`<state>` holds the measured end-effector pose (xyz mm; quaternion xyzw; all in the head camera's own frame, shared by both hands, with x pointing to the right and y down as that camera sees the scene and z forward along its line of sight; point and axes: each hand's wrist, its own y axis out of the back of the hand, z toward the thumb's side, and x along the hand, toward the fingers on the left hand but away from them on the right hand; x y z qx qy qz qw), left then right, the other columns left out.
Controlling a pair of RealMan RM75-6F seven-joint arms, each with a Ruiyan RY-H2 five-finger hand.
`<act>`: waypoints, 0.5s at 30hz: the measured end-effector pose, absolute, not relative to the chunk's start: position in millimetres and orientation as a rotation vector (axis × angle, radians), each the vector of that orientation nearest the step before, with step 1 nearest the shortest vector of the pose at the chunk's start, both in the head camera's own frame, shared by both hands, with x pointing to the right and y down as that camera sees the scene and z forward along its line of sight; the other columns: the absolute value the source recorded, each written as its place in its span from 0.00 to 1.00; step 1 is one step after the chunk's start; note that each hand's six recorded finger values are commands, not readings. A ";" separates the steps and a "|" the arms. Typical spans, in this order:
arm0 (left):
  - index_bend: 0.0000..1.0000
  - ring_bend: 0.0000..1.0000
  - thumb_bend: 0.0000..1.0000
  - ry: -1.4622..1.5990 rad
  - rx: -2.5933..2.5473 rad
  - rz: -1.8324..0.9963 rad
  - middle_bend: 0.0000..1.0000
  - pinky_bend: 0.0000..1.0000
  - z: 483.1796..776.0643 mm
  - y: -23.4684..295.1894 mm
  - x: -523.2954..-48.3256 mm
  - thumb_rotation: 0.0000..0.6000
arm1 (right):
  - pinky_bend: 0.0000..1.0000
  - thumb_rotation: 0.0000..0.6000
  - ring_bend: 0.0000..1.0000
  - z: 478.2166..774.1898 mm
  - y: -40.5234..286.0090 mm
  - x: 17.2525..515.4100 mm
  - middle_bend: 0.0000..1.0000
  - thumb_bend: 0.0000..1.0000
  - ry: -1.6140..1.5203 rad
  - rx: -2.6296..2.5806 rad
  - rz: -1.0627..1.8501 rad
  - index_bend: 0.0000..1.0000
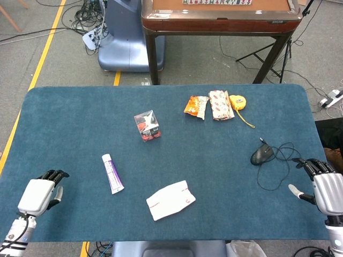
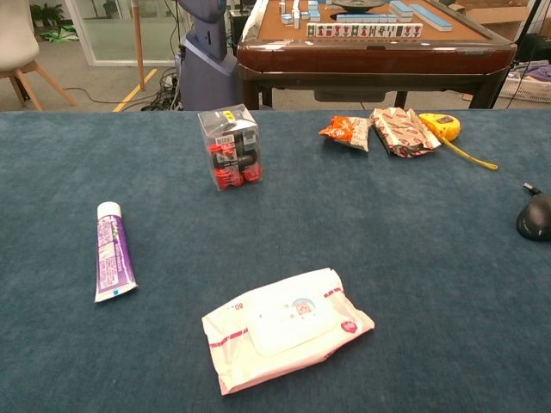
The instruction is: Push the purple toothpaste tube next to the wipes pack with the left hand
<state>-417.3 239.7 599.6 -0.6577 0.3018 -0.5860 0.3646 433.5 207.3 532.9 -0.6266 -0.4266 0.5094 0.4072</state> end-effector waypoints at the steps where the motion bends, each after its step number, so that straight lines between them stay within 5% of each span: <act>1: 0.34 0.23 0.27 0.768 -1.682 -1.506 0.29 0.52 600.8 238.3 -417.2 1.00 | 0.36 1.00 0.30 532.2 207.3 434.3 0.43 0.00 -1.079 -1.579 1.284 0.30; 3: 0.36 0.20 0.26 0.742 -1.655 -1.502 0.24 0.50 604.9 233.7 -416.6 1.00 | 0.36 1.00 0.30 531.5 207.4 435.4 0.43 0.00 -1.083 -1.578 1.285 0.30; 9: 0.26 0.02 0.26 0.639 -1.699 -1.536 0.08 0.21 620.8 231.8 -412.8 1.00 | 0.36 1.00 0.30 530.5 207.4 438.2 0.43 0.00 -1.093 -1.572 1.289 0.30; 15: 0.20 0.04 0.10 0.576 -1.826 -1.560 0.09 0.20 630.5 232.0 -402.3 1.00 | 0.36 1.00 0.30 529.7 207.4 439.9 0.43 0.00 -1.100 -1.570 1.290 0.30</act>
